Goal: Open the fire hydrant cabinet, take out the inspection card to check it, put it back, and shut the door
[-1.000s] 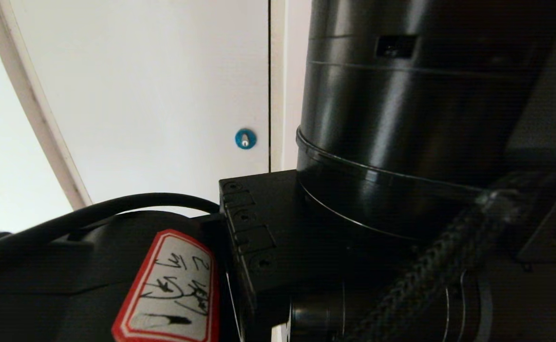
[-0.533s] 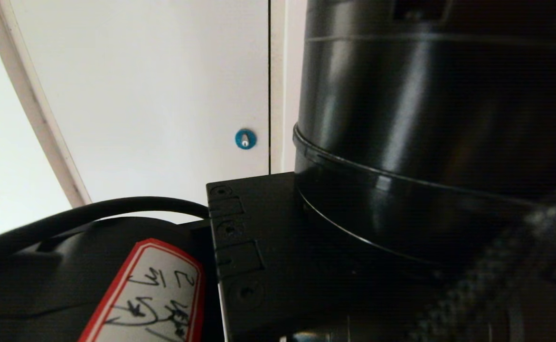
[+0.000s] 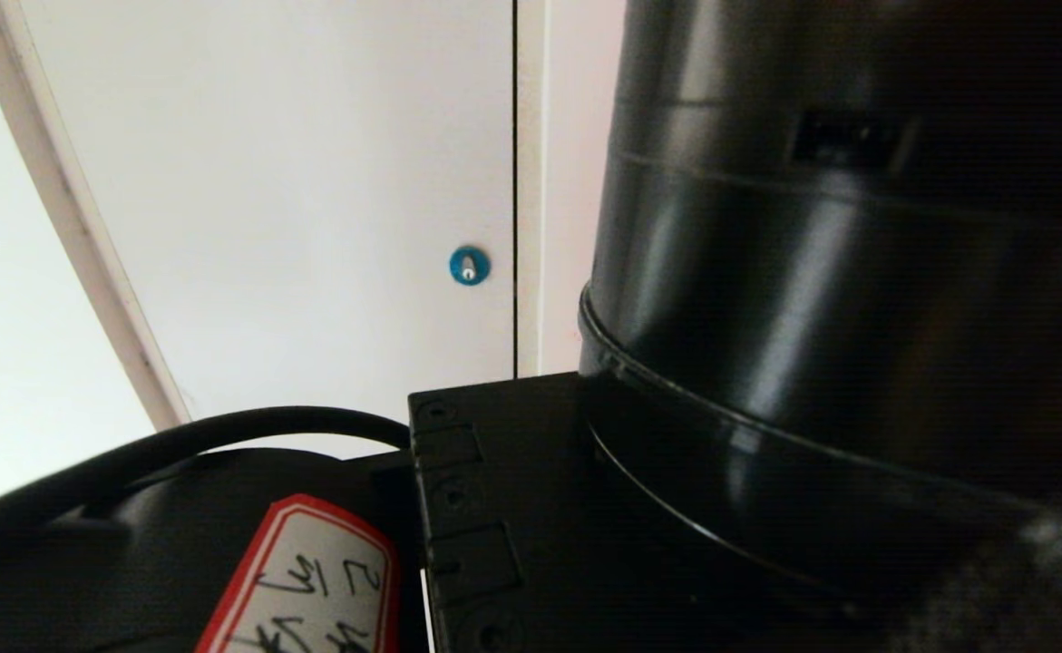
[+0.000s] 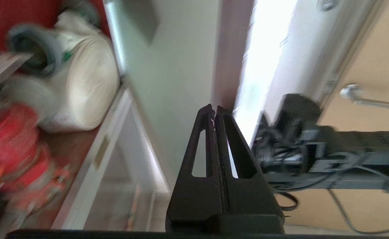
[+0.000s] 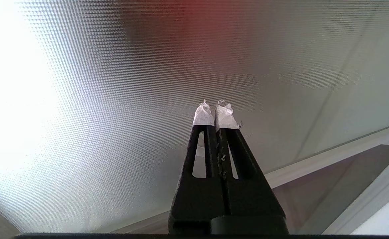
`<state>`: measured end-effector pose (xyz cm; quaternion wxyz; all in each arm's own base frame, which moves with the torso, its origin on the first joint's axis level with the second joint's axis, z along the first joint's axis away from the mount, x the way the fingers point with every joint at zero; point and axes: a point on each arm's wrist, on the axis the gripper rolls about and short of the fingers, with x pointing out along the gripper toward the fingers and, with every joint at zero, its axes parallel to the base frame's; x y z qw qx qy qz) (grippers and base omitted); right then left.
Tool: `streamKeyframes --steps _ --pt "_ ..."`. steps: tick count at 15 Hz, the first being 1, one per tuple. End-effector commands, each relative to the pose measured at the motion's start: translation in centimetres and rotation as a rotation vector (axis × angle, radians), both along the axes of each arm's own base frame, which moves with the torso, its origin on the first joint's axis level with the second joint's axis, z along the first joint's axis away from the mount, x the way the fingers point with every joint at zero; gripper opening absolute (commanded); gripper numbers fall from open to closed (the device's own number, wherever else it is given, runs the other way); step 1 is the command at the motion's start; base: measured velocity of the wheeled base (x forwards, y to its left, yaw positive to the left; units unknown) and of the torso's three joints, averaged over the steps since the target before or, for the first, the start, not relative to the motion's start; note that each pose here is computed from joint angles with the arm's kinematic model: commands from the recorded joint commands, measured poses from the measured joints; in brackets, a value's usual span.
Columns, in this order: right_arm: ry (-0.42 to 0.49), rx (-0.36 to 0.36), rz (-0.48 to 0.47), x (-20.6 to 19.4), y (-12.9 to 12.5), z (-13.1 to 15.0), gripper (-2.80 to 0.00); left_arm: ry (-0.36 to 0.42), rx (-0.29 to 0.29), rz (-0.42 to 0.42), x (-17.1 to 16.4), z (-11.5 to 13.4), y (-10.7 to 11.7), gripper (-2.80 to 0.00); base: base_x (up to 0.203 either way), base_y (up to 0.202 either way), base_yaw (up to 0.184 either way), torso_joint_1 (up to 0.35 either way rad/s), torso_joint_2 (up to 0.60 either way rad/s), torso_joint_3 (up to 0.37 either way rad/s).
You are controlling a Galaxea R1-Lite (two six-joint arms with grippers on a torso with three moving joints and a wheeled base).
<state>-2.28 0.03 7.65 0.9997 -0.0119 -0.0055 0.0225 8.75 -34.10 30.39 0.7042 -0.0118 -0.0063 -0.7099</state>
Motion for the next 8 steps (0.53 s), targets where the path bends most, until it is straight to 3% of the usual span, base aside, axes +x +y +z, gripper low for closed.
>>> streamKeyframes --steps 1,4,8 --pt "0.006 0.001 0.001 0.0 0.0 -0.1 -2.80 0.007 0.014 0.049 1.2 -0.5 0.4 -2.80 0.000 0.000 0.000 0.000 0.00 0.000" --pt "0.006 0.001 0.001 0.0 0.0 -0.1 -2.80 0.019 0.042 0.131 3.7 -1.3 1.7 -2.80 0.000 0.000 0.000 0.000 0.00 0.000" --pt "0.006 0.000 0.001 0.0 0.0 -0.1 -2.80 0.040 0.101 0.253 6.2 -2.7 5.9 -2.80 0.000 0.000 0.000 0.000 0.00 0.000"
